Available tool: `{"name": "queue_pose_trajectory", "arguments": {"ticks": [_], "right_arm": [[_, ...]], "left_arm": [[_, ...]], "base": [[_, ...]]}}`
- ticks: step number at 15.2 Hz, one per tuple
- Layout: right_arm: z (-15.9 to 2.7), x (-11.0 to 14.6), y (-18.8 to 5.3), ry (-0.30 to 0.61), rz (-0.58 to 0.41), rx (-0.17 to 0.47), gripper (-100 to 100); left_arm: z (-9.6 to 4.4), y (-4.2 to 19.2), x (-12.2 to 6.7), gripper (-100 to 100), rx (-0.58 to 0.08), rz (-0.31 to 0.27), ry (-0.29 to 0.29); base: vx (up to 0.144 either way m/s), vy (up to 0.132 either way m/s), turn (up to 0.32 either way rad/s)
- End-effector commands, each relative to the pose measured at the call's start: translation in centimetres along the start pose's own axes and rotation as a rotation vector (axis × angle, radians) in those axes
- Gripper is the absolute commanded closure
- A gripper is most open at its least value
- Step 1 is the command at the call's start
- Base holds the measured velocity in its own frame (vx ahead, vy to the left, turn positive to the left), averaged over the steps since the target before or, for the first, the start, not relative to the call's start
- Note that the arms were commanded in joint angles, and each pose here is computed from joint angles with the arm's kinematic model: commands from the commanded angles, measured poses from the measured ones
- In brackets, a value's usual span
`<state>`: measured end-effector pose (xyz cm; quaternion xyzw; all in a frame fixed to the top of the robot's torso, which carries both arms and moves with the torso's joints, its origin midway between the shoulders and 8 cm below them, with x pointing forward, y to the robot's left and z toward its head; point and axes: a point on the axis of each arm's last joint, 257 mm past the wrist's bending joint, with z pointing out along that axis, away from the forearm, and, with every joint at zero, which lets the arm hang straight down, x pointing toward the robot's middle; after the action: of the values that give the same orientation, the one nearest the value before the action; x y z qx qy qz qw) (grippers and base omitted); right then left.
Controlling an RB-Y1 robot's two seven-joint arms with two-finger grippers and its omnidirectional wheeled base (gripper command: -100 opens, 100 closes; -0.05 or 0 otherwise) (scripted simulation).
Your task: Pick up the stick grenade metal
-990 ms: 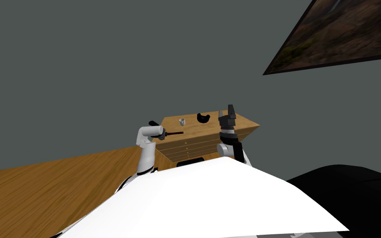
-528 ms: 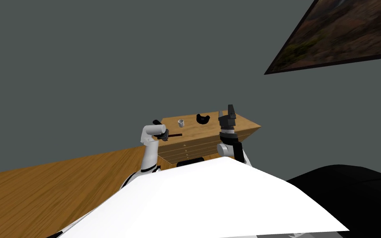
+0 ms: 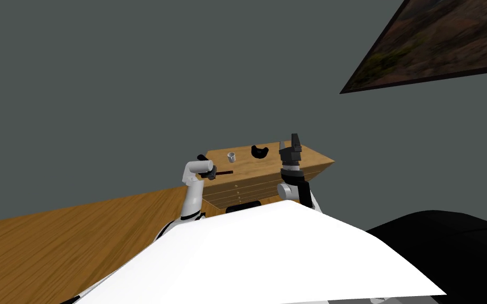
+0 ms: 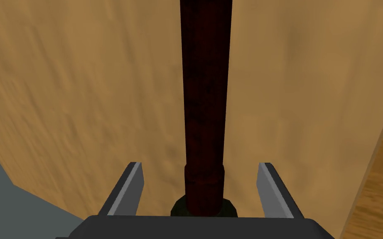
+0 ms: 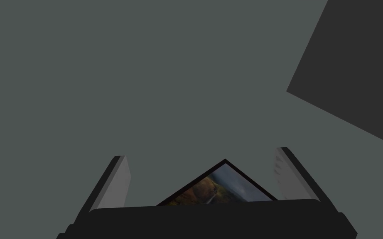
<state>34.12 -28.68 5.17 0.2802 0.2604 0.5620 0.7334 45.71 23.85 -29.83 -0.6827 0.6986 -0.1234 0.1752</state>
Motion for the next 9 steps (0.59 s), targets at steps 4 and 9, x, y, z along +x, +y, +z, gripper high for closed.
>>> {"name": "queue_pose_trajectory", "arguments": {"ticks": [4,9], "right_arm": [[0.0,0.0,0.0,0.000,0.000,0.000,0],[0.0,0.0,0.0,0.000,0.000,0.000,0]], "left_arm": [[0.0,0.0,0.0,100,0.000,0.000,0.000],[-1.3,0.0,-0.1,100,-0.002,0.000,-0.002]], "base": [[0.000,0.000,0.000],[0.001,-0.007,-0.002]]}}
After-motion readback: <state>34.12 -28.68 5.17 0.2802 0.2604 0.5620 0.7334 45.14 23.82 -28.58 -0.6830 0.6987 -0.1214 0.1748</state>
